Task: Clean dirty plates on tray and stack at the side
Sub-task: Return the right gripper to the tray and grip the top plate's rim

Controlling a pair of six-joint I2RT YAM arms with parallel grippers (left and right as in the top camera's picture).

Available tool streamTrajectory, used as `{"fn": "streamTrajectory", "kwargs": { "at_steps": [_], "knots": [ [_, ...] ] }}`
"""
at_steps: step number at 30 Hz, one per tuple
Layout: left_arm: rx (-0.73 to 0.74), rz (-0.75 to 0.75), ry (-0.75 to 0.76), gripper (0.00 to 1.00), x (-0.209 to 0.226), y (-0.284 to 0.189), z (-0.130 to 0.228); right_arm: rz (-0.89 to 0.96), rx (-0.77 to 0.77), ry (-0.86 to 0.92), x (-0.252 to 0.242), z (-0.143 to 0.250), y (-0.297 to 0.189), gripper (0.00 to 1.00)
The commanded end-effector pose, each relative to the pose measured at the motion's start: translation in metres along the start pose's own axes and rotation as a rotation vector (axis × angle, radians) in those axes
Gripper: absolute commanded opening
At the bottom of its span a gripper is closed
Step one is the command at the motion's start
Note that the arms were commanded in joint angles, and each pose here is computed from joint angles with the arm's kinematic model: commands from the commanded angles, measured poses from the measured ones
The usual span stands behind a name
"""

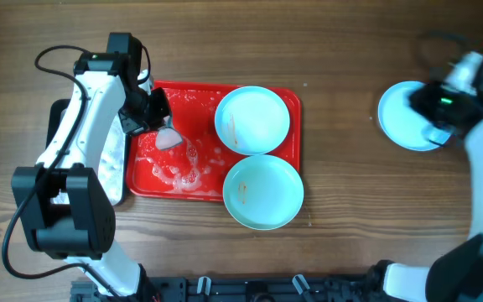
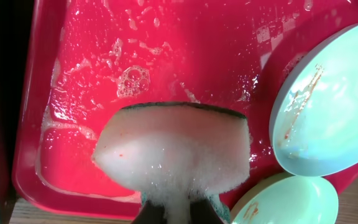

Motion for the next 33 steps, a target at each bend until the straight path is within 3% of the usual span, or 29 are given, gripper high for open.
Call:
{"fn": "streamTrajectory", "kwargs": {
  "at_steps": [1,6,11,22,27,33],
  "knots": [
    [-0.034,-0.004,-0.005,0.04,0.0,-0.009,-0.002,-0.097,0.075,-0.186,0.074,0.044,0.02,0.43],
    [-0.033,-0.004,-0.005,0.04,0.0,-0.009,-0.002,-0.112,0.096,-0.301,0.146,0.11,0.069,0.41],
    [-0.04,-0.002,-0.004,0.04,-0.001,-0.009,-0.004,-0.066,0.159,-0.296,0.157,0.149,0.123,0.34],
    [-0.036,-0.003,-0.004,0.04,-0.001,-0.009,-0.003,0.13,0.147,-0.324,0.125,0.155,0.161,0.33],
    [-0.036,-0.003,-0.004,0.04,-0.001,-0.009,-0.003,0.119,0.158,-0.329,0.124,0.156,0.171,0.22],
    [-0.036,-0.003,-0.004,0.04,-0.001,-0.009,-0.003,0.11,0.206,-0.365,0.124,0.162,0.185,0.2]
  ]
}}
Point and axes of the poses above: each gripper's point midway between its finger pads, its own y axis out along the fingers, its own x axis along the line the jaws close on, z = x × y, the point moved 7 cm from there along -y, back along the fingers, and after that the axes turned 11 degrees about y, right-handed, at the moved point
